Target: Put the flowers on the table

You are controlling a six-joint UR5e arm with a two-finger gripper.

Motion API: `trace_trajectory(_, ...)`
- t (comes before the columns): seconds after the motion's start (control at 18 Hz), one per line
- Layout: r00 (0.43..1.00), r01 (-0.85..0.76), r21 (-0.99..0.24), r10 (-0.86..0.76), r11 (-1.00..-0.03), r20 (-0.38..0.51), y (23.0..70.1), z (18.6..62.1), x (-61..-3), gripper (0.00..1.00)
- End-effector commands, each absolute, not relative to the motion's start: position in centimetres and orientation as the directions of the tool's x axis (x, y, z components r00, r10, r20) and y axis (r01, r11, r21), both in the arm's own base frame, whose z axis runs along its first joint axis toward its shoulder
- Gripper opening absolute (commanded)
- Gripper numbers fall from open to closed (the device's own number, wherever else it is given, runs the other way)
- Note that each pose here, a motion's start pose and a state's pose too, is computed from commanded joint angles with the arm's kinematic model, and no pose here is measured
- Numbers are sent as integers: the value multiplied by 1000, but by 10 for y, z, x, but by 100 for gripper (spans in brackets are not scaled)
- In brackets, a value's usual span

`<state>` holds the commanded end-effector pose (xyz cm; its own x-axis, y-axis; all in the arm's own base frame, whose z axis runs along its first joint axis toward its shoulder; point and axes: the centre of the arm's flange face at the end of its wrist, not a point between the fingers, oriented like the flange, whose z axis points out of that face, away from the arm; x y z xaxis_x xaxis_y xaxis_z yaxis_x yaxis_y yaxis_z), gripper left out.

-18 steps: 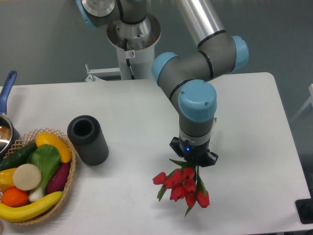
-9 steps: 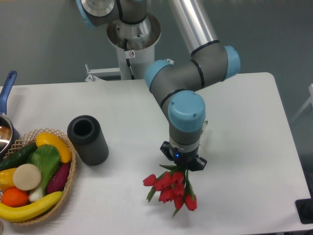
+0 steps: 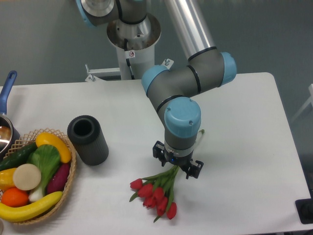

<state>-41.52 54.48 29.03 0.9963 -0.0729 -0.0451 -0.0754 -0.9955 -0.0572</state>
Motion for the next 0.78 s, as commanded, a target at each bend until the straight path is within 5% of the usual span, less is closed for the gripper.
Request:
trace_trajectory(0.56, 989, -61, -116, -45, -991, -138, 518, 319, -426, 100)
trace_trajectory(0.78, 976, -175, -95, -160, -980, -148, 504, 321, -422, 100)
